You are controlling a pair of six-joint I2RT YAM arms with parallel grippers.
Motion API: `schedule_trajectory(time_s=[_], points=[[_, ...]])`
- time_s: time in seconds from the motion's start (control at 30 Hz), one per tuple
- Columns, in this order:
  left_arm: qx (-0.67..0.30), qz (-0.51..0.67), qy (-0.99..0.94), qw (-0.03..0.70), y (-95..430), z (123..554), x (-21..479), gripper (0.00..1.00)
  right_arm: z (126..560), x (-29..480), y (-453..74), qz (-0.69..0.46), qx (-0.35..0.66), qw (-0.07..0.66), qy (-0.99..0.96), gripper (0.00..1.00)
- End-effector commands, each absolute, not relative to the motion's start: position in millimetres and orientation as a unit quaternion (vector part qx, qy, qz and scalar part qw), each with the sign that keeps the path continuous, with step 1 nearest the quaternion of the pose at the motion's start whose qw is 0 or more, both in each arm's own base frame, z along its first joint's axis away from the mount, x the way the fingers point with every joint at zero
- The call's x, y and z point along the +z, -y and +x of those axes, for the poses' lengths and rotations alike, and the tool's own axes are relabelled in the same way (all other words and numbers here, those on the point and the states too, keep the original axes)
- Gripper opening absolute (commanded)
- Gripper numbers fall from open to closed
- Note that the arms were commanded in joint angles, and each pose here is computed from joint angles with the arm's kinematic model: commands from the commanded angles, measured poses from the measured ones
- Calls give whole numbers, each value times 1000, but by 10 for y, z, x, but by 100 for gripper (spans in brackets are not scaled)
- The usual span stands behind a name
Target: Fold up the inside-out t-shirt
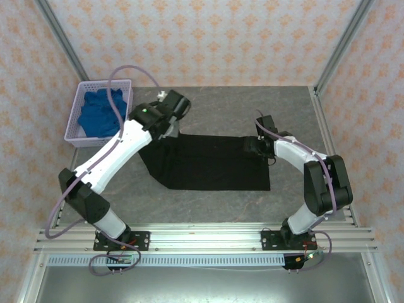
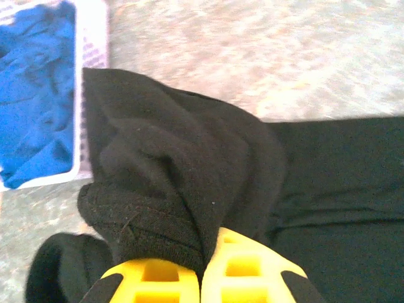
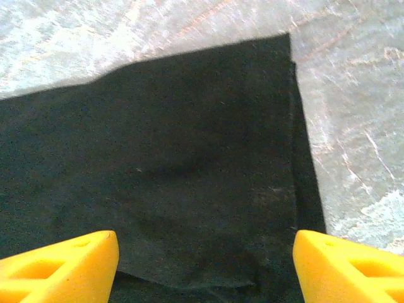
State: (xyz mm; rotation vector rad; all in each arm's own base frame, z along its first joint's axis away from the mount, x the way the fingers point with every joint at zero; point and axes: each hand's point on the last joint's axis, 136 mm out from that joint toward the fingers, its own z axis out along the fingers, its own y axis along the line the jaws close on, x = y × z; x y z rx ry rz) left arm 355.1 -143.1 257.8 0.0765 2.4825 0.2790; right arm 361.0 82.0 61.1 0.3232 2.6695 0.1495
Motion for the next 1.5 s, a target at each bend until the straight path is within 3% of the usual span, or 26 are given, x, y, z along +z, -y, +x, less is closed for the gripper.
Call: schedule_trajectory(time_s=[0.0, 0.43, 0.7, 0.9, 0.97, 1.03, 1.2, 1.33, 1.47], points=[[82, 59, -952, 288, 1839, 3447, 2517, 0, 3490, 485, -693, 139, 45, 191, -971, 73], [-83, 116, -966, 215, 3454, 3258, 2014, 0, 3319, 489, -393, 178, 29, 193, -964, 73], [-133, 122, -966, 187, 3903, 3213, 1876, 0, 3274, 261, -470, 185, 51, 153, -969, 71], [-186, 111, -961, 174, 4283, 3314, 1677, 0, 3313, 364, -410, 221, 82, 170, -957, 69], [-212, 109, -957, 162, 4463, 3345, 1555, 12, 3311, 455, -297, 255, 99, 184, -944, 70], [-250, 106, -950, 153, 4683, 3383, 1488, 15, 3291, 556, -171, 291, 117, 204, -927, 70], [-309, 159, -925, 153, 5070, 3403, 1704, 49, 3122, 823, 105, 327, 88, 253, -906, 70], [-288, 193, -918, 190, 4820, 3401, 1983, 59, 3078, 1025, 138, 316, 84, 286, -901, 71], [-279, 176, -918, 220, 4257, 3374, 2120, 62, 3212, 1116, -208, 257, 162, 299, -905, 72]])
